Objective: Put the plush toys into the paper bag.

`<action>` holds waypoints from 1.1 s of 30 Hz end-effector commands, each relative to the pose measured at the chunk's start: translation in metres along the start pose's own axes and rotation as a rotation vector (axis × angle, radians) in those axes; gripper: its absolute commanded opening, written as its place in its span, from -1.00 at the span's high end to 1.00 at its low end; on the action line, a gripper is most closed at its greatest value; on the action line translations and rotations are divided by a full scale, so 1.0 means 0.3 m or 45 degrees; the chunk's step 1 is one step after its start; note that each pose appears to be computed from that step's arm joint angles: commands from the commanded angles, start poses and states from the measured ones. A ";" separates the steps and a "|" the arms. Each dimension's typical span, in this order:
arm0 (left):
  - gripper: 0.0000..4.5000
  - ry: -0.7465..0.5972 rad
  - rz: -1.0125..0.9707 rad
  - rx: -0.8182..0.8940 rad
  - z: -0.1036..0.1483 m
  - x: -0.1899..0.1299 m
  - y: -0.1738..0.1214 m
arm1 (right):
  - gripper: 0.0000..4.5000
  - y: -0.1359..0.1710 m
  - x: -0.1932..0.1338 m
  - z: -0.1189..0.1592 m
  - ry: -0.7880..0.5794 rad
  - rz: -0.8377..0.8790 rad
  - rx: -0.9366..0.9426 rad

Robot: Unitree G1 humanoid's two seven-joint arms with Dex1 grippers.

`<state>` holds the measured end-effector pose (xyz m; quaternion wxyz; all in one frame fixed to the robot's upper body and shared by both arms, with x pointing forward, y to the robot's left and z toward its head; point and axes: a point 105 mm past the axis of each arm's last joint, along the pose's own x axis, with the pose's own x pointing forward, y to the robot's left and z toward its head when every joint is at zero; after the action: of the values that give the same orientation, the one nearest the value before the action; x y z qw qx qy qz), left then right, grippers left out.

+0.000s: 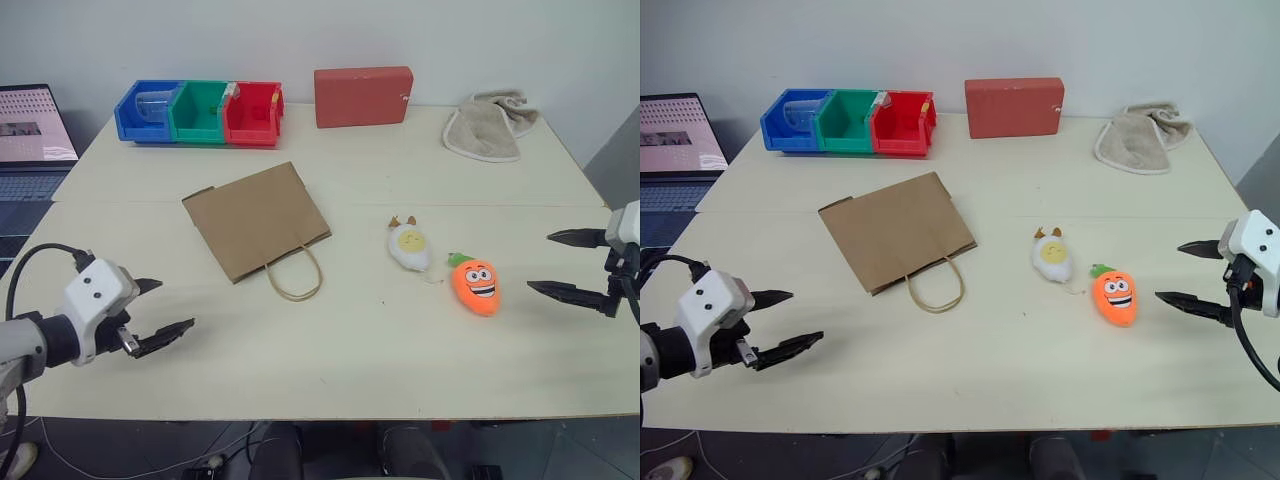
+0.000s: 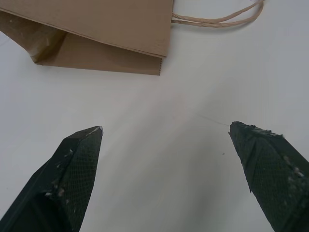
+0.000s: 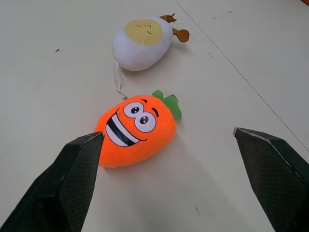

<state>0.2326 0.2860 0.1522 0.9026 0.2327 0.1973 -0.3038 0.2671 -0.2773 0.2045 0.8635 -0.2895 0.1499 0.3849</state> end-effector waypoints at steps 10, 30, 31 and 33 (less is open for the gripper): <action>-0.99 -0.059 0.043 0.022 0.053 -0.041 0.015 | -1.00 -0.030 -0.007 0.029 -0.010 -0.017 -0.087; -0.99 -0.144 0.040 -0.020 0.080 -0.022 -0.022 | -1.00 -0.027 0.008 0.030 -0.025 -0.013 -0.105; -0.99 -0.145 0.039 -0.010 0.080 -0.019 -0.021 | -1.00 -0.026 0.009 0.030 -0.026 -0.014 -0.106; -0.99 -0.163 0.004 0.013 0.088 -0.009 -0.032 | -1.00 -0.022 0.011 0.032 -0.030 -0.013 -0.109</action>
<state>0.2291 0.2690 0.1661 0.9142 0.2057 0.1554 -0.3128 0.2752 -0.2770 0.2041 0.8571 -0.3106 0.1403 0.3862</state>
